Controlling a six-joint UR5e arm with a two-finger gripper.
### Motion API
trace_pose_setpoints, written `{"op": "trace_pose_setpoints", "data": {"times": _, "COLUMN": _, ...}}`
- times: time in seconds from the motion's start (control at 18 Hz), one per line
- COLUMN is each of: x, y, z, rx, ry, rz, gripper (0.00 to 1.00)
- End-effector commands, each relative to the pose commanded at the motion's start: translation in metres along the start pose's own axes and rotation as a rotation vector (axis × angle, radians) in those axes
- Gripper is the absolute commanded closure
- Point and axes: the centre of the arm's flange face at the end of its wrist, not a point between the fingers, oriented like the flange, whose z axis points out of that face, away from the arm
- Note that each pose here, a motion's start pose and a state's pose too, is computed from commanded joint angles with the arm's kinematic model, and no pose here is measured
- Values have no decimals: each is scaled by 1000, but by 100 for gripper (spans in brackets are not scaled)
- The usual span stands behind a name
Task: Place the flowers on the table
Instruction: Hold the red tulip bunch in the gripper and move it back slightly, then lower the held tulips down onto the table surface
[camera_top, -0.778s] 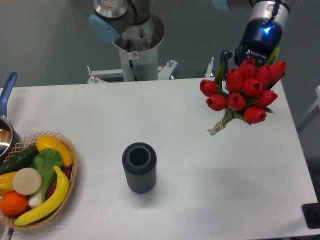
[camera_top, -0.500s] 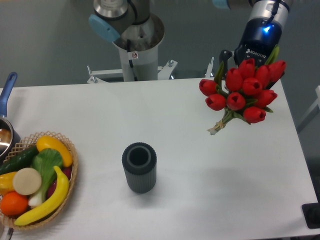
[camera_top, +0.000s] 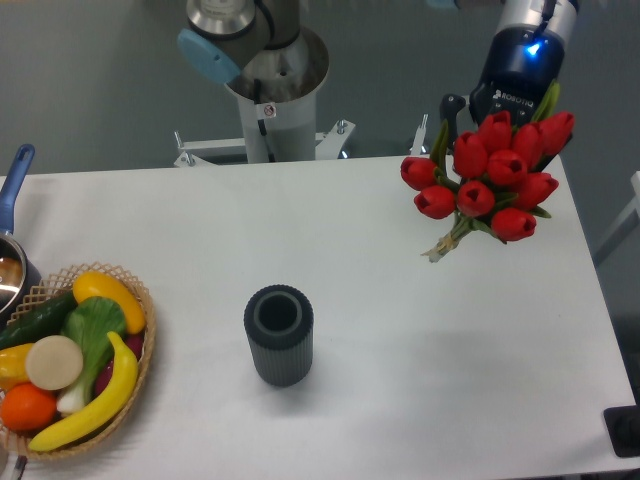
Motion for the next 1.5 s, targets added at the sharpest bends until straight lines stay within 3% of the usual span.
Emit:
{"op": "trace_pose_setpoints", "data": {"times": 0.44, "x": 8, "y": 4, "z": -1, "rx": -207, "ry": -144, "rz": 43, "gripper": 59}}
{"op": "trace_pose_setpoints", "data": {"times": 0.78, "x": 17, "y": 10, "z": 13, "rx": -339, "ry": -204, "rz": 71, "gripper": 62}}
{"op": "trace_pose_setpoints", "data": {"times": 1.11, "x": 15, "y": 31, "z": 44, "rx": -482, "ry": -202, "rz": 149, "gripper": 60}}
{"op": "trace_pose_setpoints", "data": {"times": 1.5, "x": -2, "y": 77, "z": 93, "rx": -735, "ry": -199, "rz": 243, "gripper": 60}}
